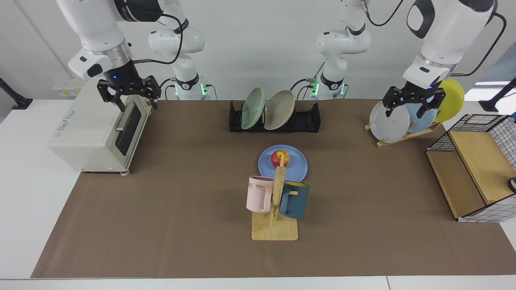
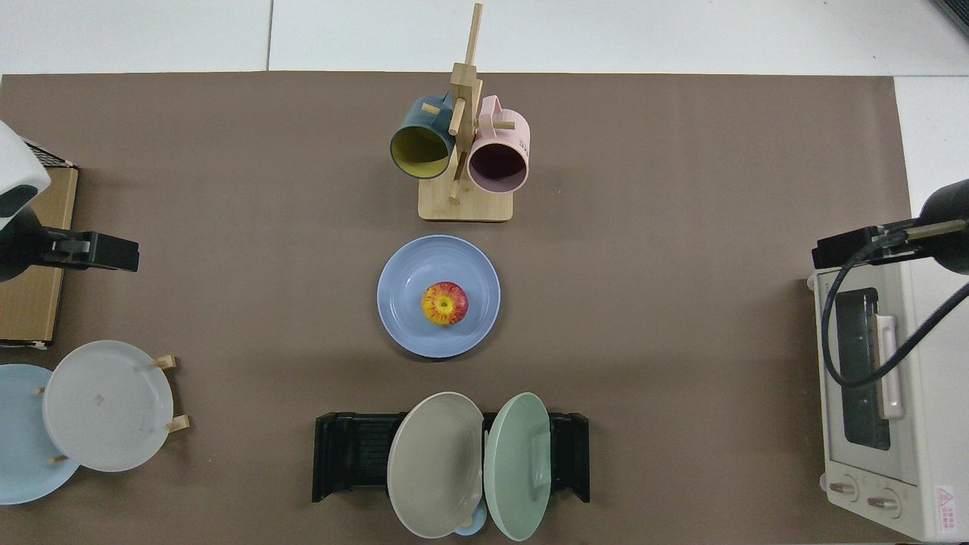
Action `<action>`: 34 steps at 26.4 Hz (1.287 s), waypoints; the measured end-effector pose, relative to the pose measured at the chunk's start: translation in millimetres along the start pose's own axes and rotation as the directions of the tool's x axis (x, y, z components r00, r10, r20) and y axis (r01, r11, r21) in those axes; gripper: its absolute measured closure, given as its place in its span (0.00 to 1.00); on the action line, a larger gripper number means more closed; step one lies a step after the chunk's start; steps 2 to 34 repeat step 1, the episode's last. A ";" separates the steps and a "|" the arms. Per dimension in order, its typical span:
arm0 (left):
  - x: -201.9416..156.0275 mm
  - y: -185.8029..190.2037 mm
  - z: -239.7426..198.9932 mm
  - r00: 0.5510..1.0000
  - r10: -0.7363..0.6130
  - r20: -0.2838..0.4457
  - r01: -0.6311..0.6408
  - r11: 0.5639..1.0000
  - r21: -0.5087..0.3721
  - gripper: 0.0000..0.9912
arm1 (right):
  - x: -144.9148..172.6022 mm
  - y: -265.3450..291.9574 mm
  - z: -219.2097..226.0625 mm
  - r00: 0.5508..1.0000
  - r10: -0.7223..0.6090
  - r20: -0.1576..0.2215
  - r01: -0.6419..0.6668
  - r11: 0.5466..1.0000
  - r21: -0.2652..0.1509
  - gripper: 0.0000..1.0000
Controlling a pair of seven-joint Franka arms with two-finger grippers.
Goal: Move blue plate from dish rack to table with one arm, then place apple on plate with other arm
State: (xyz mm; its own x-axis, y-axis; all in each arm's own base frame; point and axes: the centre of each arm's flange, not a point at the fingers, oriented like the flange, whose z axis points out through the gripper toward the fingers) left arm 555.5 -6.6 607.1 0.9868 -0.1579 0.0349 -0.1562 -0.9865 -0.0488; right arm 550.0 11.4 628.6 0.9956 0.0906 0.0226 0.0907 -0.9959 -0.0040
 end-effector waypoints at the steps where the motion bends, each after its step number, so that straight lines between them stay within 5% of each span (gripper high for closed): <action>1: -0.1 -0.9 0.0 1.000 0.000 0.000 0.000 1.000 -0.001 0.00 | 0.0 0.0 0.0 1.000 0.000 0.000 0.000 1.000 0.000 0.00; 34: -0.1 -0.9 0.0 1.000 0.000 0.000 0.000 1.000 -0.001 0.00 | 0.0 0.0 0.0 1.000 0.000 0.000 0.000 1.000 0.000 0.00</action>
